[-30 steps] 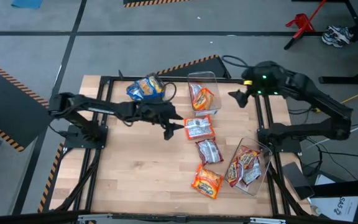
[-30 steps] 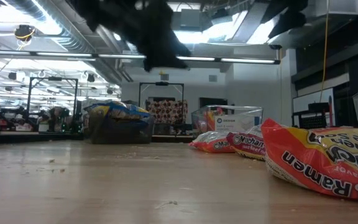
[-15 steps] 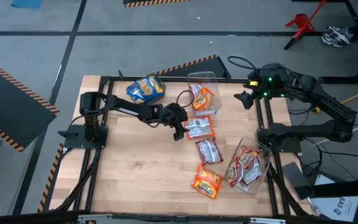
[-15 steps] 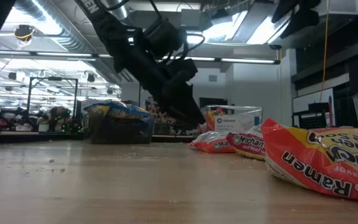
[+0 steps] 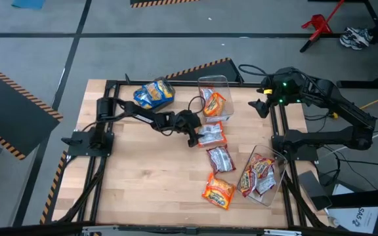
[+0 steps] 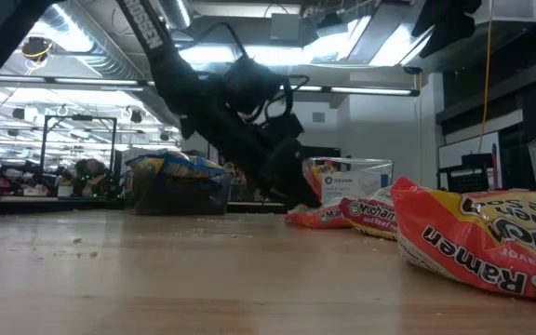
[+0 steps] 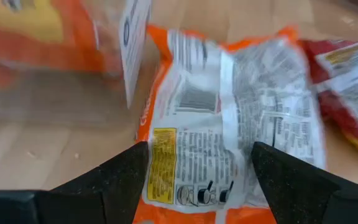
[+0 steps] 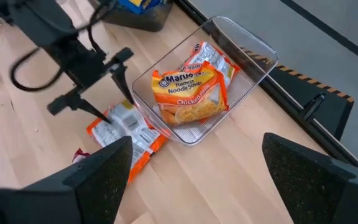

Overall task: Sort Maruchan noodles
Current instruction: Put the orange noodle pack into the top transparent bin

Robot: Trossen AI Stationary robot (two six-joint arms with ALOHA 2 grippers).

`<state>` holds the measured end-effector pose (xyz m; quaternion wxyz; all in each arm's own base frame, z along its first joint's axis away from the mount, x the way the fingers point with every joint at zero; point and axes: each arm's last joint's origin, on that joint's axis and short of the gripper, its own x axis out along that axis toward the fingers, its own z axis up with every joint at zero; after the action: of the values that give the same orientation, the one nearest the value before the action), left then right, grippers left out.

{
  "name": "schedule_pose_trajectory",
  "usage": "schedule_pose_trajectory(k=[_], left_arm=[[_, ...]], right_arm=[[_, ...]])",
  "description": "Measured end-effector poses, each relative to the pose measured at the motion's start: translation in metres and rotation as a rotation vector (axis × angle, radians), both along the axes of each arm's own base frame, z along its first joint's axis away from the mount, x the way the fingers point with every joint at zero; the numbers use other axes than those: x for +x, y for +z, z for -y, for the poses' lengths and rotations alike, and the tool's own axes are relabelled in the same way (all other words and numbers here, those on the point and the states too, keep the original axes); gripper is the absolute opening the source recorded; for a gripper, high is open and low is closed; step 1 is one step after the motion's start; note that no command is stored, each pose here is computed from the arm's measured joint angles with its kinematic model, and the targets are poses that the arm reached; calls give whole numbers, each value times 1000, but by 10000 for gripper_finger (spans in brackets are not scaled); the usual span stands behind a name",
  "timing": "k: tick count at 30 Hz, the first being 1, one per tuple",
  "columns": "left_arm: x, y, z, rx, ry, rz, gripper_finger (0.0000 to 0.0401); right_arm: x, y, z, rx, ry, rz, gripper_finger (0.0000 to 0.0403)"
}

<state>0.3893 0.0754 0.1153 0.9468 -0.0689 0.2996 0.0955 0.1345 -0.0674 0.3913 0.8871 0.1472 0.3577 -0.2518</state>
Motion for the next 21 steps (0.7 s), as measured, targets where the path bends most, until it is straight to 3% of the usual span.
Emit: schedule_pose_trajectory(k=[5,10,15,21], left_arm=[[2,-17,-2,-34,40,-15,283],[5,-19,8,-132,42,-7,278],[5,-20,31,-203,36,-45,237],[3,-24,59,-166,50,-105,173]], right_arm=[[0,0,-1,20,26,9,346],[0,0,-1,18,56,6,346],[1,0,-1,14,57,12,346],[1,0,-1,1,72,4,346]])
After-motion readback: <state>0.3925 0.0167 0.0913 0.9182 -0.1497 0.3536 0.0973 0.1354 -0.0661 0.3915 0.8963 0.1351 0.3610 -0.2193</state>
